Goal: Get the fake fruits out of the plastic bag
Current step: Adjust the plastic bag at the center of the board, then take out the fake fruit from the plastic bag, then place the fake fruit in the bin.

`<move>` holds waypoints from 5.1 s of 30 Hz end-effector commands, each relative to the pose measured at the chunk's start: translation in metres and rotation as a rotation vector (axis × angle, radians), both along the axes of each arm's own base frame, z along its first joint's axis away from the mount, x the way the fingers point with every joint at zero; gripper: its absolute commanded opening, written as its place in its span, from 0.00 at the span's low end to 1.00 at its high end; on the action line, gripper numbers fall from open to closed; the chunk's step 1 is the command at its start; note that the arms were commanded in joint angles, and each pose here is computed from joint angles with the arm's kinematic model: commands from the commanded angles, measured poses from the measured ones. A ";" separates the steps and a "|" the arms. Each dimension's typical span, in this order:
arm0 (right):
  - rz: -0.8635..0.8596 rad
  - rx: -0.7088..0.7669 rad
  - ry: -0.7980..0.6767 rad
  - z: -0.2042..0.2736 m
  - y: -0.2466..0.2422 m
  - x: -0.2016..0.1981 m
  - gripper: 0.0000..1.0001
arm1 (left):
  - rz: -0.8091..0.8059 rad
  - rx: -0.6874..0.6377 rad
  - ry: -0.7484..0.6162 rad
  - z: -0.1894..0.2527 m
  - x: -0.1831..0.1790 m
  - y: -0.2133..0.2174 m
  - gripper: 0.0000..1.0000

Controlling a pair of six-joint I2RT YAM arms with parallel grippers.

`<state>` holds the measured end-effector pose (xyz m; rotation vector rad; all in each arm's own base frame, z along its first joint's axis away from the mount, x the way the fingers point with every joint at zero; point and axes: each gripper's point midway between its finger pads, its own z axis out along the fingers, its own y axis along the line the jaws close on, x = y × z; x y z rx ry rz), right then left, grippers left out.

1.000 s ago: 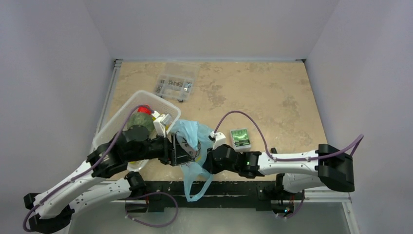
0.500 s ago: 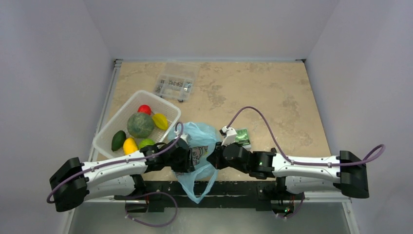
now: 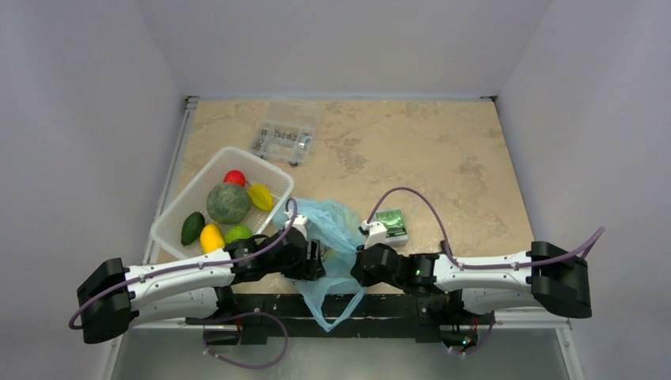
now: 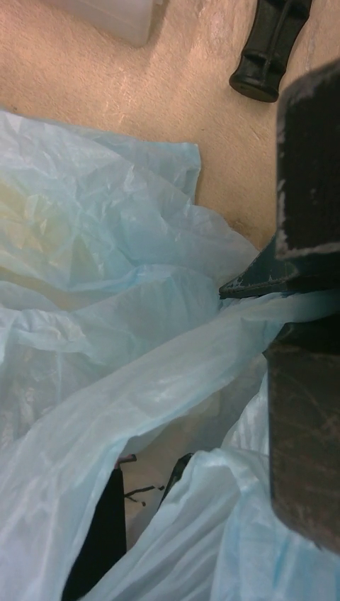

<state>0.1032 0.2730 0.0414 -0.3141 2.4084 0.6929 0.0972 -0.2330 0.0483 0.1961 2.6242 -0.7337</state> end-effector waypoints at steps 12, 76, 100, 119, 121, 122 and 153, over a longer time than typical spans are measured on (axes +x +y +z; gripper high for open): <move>-0.034 0.077 -0.078 0.046 0.013 0.014 0.00 | 0.037 0.067 -0.348 0.073 0.079 -0.035 0.62; -0.072 0.049 -0.046 0.027 0.012 0.015 0.00 | -0.103 -0.040 -0.200 0.103 0.090 -0.046 0.00; -0.138 0.030 -0.043 0.037 0.013 0.077 0.00 | -0.025 -0.096 -0.357 0.225 -0.011 0.108 0.00; -0.149 0.092 -0.045 0.053 -0.004 0.066 0.00 | 0.475 0.715 -0.594 0.178 0.086 0.213 0.00; -0.149 0.104 -0.046 0.055 -0.005 0.064 0.00 | 0.516 0.770 -0.579 0.174 0.088 0.221 0.00; -0.151 0.107 -0.045 0.055 -0.006 0.064 0.00 | 0.541 0.784 -0.566 0.174 0.087 0.224 0.00; -0.022 0.172 -0.056 0.065 0.014 0.054 0.00 | 0.331 0.164 -0.149 0.138 0.054 0.133 1.00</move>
